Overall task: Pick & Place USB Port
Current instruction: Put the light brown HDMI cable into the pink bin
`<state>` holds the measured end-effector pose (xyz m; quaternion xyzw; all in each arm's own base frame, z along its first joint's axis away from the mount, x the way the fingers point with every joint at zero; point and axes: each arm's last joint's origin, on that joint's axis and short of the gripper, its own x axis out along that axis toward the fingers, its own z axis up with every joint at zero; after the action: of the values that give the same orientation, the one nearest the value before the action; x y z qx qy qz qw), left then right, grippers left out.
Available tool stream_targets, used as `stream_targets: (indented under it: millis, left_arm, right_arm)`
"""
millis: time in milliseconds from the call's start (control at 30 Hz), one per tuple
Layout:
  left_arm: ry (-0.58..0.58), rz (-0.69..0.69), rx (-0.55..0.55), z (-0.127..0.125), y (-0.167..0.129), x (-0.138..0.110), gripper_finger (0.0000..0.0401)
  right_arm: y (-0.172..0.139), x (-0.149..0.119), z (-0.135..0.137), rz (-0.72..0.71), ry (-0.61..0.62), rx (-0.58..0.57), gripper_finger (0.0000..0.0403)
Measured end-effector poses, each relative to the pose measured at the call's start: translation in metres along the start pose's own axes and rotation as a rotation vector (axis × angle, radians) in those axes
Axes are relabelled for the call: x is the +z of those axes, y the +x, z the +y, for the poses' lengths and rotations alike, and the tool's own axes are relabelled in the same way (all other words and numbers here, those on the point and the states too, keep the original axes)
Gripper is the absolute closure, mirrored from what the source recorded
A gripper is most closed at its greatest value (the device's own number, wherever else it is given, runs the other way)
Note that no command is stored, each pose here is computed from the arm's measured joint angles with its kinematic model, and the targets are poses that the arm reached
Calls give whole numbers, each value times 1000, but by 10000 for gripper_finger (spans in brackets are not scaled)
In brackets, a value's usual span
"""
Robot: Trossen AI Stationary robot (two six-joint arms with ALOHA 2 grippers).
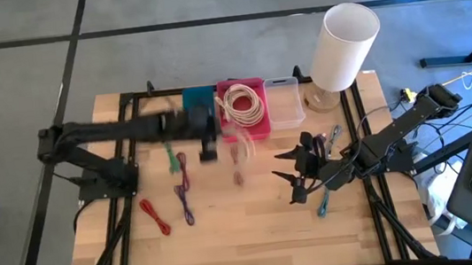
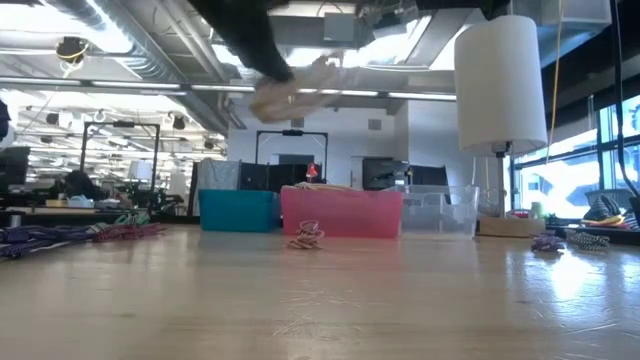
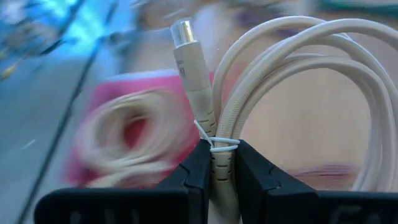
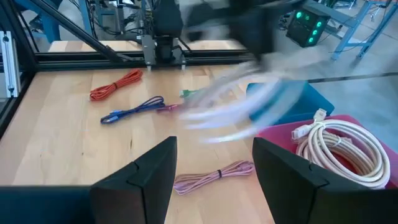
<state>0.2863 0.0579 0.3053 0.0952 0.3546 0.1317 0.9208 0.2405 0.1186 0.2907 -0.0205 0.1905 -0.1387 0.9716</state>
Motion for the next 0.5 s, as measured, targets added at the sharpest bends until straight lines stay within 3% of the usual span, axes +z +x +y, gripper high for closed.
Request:
stream_targets:
  millis: [167, 267, 367, 500]
  left_arm:
    - [-88, 27, 94, 95, -1, 16, 364]
    - [-163, 67, 78, 139, 12, 19, 364]
    - [-202, 135, 12, 162, 35, 20, 364]
    - [-181, 253, -58, 170, 73, 20, 364]
  right_arm:
    - [0, 0, 0, 0, -2, 0, 189]
    - [0, 0, 0, 0, -2, 0, 189]
    - [0, 0, 0, 1, 1, 2, 189]
    - [0, 0, 0, 1, 1, 3, 189]
